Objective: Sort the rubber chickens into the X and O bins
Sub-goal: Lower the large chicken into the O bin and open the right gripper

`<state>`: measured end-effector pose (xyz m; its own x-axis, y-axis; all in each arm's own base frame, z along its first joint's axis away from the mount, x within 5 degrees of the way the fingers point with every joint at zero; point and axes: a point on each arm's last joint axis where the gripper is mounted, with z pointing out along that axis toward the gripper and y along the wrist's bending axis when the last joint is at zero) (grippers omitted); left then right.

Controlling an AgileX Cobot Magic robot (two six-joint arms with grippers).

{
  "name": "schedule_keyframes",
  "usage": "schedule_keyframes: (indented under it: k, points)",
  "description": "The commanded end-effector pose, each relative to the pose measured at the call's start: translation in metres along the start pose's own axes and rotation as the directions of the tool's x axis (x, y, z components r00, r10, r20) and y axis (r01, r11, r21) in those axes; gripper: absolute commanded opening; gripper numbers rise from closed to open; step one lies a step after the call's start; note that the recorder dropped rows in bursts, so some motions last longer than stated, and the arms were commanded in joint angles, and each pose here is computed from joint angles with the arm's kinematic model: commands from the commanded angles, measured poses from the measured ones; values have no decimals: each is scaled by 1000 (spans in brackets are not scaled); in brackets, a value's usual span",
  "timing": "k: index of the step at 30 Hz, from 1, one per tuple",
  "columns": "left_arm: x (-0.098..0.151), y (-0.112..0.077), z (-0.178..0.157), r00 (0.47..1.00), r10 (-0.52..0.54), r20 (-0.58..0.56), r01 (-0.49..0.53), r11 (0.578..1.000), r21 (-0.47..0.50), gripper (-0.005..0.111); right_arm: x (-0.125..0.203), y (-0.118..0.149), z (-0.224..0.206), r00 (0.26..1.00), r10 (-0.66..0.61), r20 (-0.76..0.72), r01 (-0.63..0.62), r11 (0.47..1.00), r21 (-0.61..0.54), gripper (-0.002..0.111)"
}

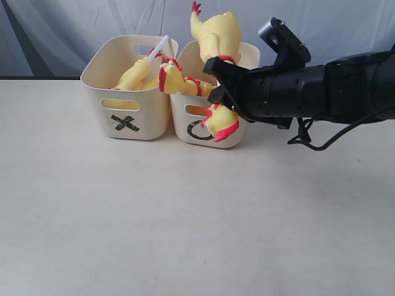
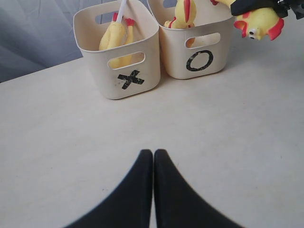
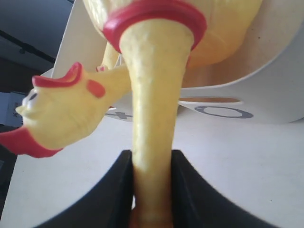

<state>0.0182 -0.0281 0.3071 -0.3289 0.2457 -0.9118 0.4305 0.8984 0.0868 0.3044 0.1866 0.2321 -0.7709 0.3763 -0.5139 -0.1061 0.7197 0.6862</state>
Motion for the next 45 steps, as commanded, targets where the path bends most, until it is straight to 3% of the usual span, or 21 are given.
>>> schedule_keyframes:
  k: [1,10,12,16,18,29,38,45]
  points:
    - [0,-1,-1,1000,-3,8,3,1000,22,2,-2,0,-1,1000,18,3,-18,1000,-5,-1]
    - [1,-1,-1,1000,9,6,-9,1000,30,2,-2,0,-1,1000,18,3,-18,1000,-5,0]
    - [1,-1,-1,1000,9,6,-9,1000,30,2,-2,0,-1,1000,18,3,-18,1000,-5,8]
    - [1,-1,-1,1000,9,6,-9,1000,30,2,-2,1,-1,1000,18,2,-18,1000,-7,34]
    - [1,-1,-1,1000,9,6,-9,1000,30,2,-2,1,-1,1000,18,2,-18,1000,-7,38]
    - [1,-1,-1,1000,9,4,-9,999,31,2,-2,1,-1,1000,18,2,-18,1000,-7,38]
    - [1,-1,-1,1000,9,4,-9,999,31,2,-3,0,-1,985,175,8,-175,985,0,35]
    - [1,-1,-1,1000,9,4,-9,999,31,2,-9,2,-9,981,183,58,-184,983,11,41]
